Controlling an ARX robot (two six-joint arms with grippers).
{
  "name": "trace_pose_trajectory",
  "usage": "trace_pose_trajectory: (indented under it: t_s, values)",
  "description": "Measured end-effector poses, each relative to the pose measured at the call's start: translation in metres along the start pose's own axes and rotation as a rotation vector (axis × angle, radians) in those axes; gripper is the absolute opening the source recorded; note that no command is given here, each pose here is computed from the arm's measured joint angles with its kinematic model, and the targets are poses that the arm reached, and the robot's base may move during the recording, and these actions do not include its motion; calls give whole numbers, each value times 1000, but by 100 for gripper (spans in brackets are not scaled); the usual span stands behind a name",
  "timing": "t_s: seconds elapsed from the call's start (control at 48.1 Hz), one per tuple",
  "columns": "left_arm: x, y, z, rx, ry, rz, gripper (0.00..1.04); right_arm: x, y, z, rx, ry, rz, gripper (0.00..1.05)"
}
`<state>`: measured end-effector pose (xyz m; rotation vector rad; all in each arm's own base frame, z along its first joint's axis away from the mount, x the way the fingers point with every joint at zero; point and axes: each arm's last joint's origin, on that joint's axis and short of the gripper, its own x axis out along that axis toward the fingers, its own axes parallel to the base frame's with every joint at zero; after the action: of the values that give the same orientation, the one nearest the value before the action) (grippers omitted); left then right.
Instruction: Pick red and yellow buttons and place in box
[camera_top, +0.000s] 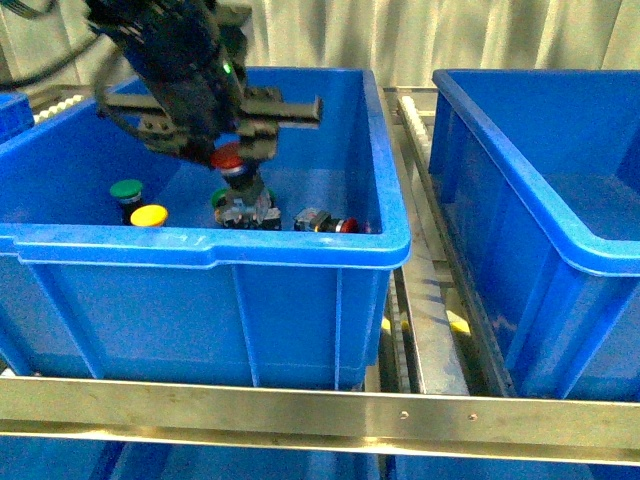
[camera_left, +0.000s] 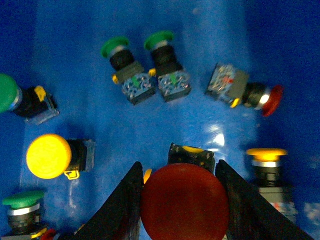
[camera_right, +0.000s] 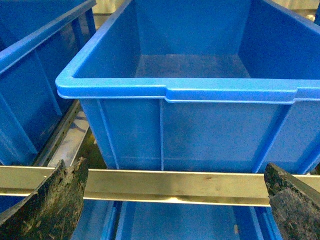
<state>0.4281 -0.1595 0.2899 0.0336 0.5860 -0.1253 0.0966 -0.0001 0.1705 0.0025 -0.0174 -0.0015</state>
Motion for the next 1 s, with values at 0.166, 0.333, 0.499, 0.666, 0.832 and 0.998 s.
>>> trace_pose_trajectory:
  t_s: [0.166, 0.333, 0.499, 0.666, 0.832, 0.998]
  values:
    - [-54, 20, 4, -26, -191, -217, 34, 0, 0, 0, 0, 0, 0, 102]
    - [-79, 27, -19, -91, -369, -497, 34, 0, 0, 0, 0, 0, 0, 102]
    - [-65, 13, -38, -208, -402, -691, 34, 0, 0, 0, 0, 0, 0, 102]
    - [-66, -11, -36, -293, -469, -904, 34, 0, 0, 0, 0, 0, 0, 102]
    - [-62, -38, -29, -343, -486, -1049, 34, 0, 0, 0, 0, 0, 0, 102]
    - [-52, -58, -25, -371, -460, -1123, 34, 0, 0, 0, 0, 0, 0, 102]
